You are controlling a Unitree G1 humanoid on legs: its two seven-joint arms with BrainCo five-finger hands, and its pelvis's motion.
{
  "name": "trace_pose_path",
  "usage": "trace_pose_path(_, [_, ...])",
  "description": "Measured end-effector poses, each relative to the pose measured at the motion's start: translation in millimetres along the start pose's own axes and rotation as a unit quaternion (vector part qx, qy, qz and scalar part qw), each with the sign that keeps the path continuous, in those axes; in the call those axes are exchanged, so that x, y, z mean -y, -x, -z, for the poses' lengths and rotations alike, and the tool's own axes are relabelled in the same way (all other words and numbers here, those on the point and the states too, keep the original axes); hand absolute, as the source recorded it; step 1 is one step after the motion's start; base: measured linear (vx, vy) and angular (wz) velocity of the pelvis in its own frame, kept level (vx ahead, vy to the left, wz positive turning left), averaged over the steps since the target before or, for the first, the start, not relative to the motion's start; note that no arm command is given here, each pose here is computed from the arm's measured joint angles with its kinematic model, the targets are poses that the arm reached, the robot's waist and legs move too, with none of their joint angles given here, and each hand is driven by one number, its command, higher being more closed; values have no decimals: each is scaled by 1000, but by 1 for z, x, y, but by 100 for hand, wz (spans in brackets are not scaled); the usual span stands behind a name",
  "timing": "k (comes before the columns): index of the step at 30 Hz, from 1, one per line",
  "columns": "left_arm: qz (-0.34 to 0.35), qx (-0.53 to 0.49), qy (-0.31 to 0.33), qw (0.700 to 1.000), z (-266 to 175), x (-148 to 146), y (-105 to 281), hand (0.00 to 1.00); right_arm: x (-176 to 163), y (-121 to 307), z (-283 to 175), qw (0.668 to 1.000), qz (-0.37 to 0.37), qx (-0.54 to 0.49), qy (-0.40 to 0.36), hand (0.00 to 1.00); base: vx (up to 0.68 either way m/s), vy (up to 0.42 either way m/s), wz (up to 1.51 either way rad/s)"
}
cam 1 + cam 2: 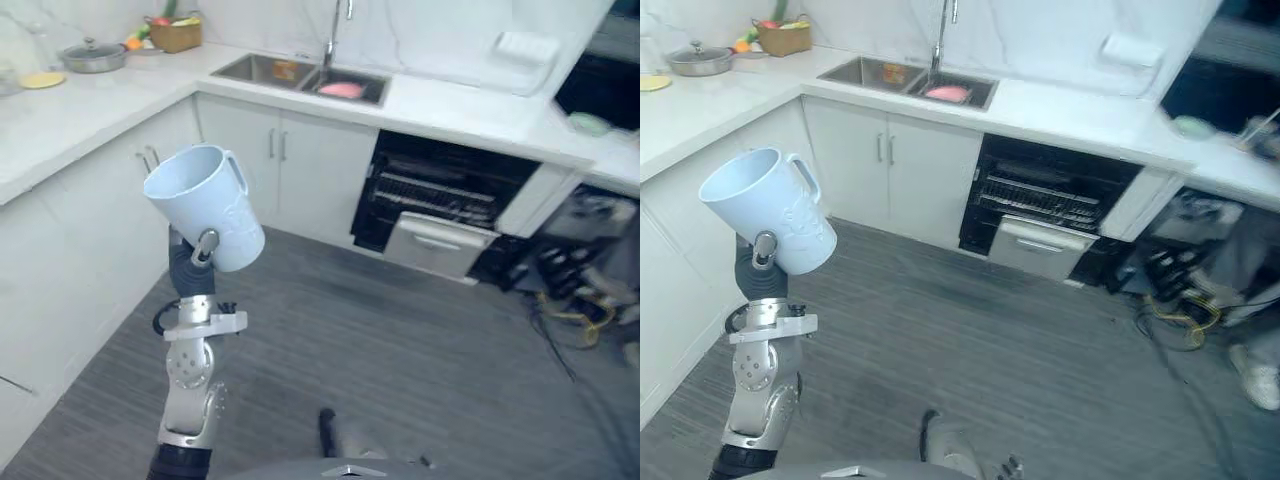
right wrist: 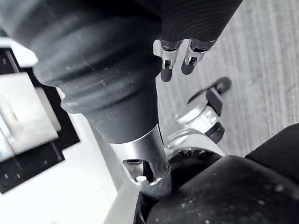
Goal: Walk over to the sink, pick up the cup, carry it to the dishwasher, place the cup inside the dishwasher, then close the dishwasher door
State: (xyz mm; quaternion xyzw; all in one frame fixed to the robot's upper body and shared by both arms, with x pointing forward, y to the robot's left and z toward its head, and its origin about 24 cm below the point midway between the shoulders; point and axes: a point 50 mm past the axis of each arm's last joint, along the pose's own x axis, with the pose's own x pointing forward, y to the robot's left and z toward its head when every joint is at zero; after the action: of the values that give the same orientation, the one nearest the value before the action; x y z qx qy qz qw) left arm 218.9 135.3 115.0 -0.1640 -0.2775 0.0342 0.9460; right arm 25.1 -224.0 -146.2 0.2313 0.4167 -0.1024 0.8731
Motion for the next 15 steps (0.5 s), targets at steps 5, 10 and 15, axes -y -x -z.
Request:
trace_pose_path(5, [11, -4, 27, 1000, 1, 11, 3, 100, 7, 3, -9, 1000, 6, -6, 9, 0, 461, -257, 3])
trace_pose_path(10, [16, -7, 21, 1000, 1, 7, 11, 100, 16, 12, -1, 999, 22, -24, 16, 0, 380, -60, -18])
trace_pose_path(15, [0, -32, -2, 999, 4, -6, 23, 100, 19, 13, -3, 999, 22, -29, 27, 0, 413, 165, -75])
